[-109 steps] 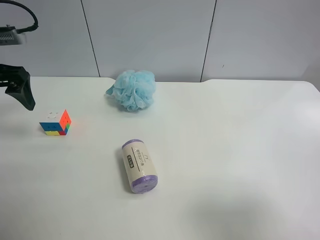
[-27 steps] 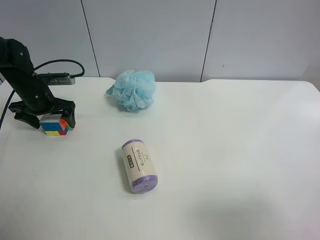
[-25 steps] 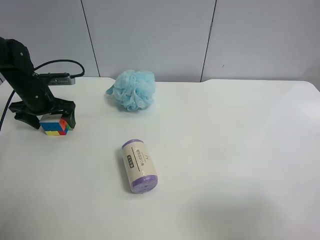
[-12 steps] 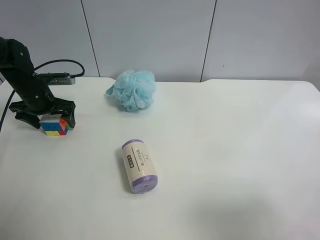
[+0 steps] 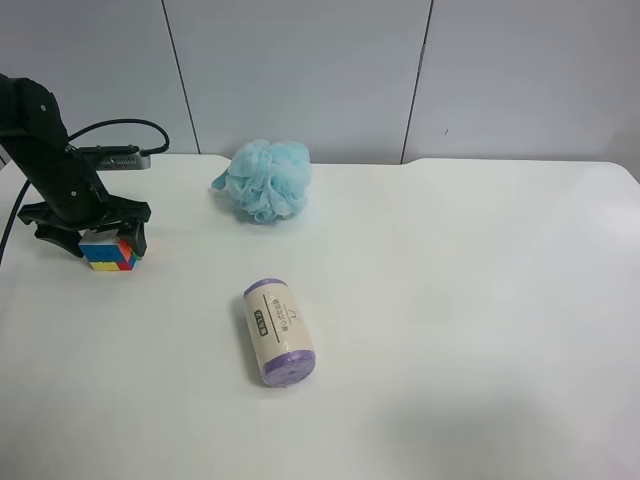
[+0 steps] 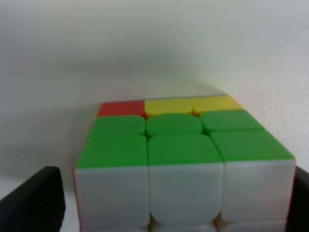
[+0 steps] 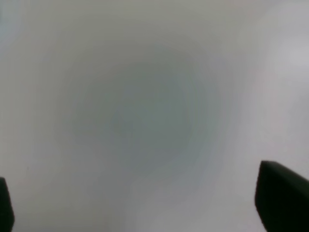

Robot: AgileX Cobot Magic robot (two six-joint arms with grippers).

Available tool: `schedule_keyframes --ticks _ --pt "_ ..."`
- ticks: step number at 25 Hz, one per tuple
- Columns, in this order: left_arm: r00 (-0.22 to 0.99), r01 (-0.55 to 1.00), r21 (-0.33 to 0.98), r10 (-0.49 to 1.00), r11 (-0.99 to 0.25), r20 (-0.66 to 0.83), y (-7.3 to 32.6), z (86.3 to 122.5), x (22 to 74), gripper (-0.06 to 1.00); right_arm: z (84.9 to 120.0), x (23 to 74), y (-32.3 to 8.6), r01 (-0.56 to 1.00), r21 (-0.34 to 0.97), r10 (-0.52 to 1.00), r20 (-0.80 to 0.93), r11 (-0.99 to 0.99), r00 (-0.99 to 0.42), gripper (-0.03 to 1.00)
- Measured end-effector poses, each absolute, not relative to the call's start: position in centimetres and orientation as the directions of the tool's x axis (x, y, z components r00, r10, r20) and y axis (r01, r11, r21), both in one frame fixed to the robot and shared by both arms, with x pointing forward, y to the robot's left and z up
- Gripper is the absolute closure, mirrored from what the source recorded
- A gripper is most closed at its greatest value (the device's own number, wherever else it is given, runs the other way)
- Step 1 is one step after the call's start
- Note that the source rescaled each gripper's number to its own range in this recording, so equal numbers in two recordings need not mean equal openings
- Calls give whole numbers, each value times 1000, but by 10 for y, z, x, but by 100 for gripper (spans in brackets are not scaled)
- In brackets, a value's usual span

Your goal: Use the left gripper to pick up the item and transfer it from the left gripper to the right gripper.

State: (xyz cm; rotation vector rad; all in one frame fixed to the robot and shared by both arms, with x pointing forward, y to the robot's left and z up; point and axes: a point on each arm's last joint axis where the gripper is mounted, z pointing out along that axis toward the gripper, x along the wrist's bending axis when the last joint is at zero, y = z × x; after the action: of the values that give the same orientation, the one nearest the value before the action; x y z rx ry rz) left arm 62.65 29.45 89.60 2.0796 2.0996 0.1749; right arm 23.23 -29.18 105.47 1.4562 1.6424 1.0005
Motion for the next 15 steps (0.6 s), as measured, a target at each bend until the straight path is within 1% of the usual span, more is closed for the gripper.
schedule_keyframes --ticks 2,7,8,10,15 --pt "-5 978 210 999 15 -46 294 896 627 43 1055 232 -292 441 895 994 -17 64 -109 -3" --pt "-7 978 210 999 17 -48 294 896 627 63 1055 232 -292 441 895 994 -17 64 -109 -3" --pt "-8 978 210 999 18 -49 294 896 627 70 1055 232 -292 441 895 994 -17 64 -109 -3" --pt "-9 978 210 999 19 -50 294 896 627 94 1055 232 -292 441 895 994 -17 64 -109 -3" --pt "-9 977 211 999 19 -50 294 896 627 94 1055 232 -292 441 895 994 -17 64 -109 -3"
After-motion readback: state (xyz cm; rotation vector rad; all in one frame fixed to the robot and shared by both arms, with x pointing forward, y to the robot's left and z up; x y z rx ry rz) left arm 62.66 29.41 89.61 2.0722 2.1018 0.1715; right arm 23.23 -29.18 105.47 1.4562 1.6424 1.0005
